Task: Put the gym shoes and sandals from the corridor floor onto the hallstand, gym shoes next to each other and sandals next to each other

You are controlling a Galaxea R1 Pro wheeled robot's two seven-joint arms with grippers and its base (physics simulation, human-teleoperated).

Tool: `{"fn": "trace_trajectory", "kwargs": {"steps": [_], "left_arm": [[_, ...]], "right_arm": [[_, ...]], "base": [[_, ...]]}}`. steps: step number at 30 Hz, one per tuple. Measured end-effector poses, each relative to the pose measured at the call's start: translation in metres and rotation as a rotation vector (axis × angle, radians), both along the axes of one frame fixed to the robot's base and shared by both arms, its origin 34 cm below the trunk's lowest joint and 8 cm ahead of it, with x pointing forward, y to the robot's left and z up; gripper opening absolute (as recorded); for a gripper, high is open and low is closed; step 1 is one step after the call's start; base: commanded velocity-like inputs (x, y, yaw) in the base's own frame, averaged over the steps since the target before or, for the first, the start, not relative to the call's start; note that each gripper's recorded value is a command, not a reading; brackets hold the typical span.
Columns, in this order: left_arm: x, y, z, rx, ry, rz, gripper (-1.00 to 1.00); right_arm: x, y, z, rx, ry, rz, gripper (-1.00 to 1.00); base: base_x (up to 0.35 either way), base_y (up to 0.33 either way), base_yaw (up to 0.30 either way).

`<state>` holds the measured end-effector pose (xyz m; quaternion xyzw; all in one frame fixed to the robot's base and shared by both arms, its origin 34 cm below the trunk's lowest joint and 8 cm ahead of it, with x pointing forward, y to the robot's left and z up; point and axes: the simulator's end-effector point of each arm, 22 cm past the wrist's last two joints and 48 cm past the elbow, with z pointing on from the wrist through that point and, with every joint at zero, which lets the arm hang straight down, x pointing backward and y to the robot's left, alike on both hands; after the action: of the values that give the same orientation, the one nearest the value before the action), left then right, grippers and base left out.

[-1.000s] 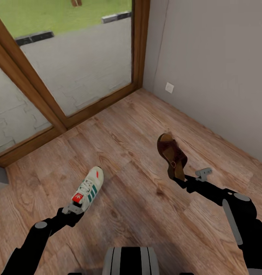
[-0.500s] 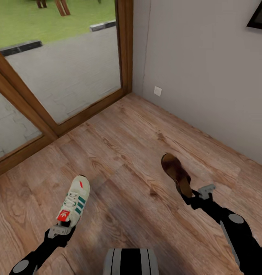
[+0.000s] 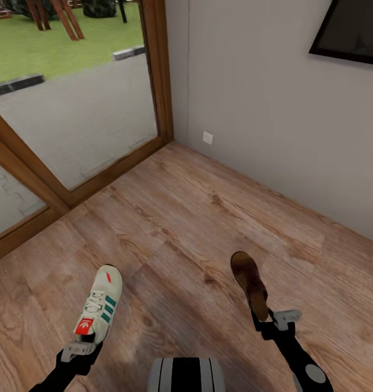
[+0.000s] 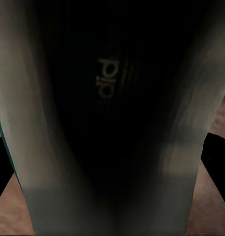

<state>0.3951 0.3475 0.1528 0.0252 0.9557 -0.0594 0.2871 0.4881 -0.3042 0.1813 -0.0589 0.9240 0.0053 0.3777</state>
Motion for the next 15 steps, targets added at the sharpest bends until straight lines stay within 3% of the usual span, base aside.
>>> {"fn": "trace_trajectory", "kwargs": {"steps": [2,4,10,15], "left_arm": [[-0.002,0.001,0.003,-0.027,-0.012,0.056,-1.0],[-0.003,0.0,0.004,-0.04,-0.015,0.077,-1.0],[0.001,-0.001,0.011,-0.05,-0.038,0.088,-1.0],[0.007,-0.001,0.021,-0.038,-0.11,0.073,-1.0]], "right_arm": [[-0.035,0.006,-0.019,0.015,0.031,0.003,-1.0],[-0.045,0.008,-0.021,0.021,0.025,0.003,-1.0],[-0.073,-0.01,-0.024,0.014,0.022,-0.049,-1.0],[-0.084,-0.032,-0.019,0.001,-0.001,-0.126,-1.0]], "base": [[0.0,0.0,-0.171],[0.0,0.0,-0.171],[0.0,0.0,-0.171],[0.0,0.0,-0.179]]}}
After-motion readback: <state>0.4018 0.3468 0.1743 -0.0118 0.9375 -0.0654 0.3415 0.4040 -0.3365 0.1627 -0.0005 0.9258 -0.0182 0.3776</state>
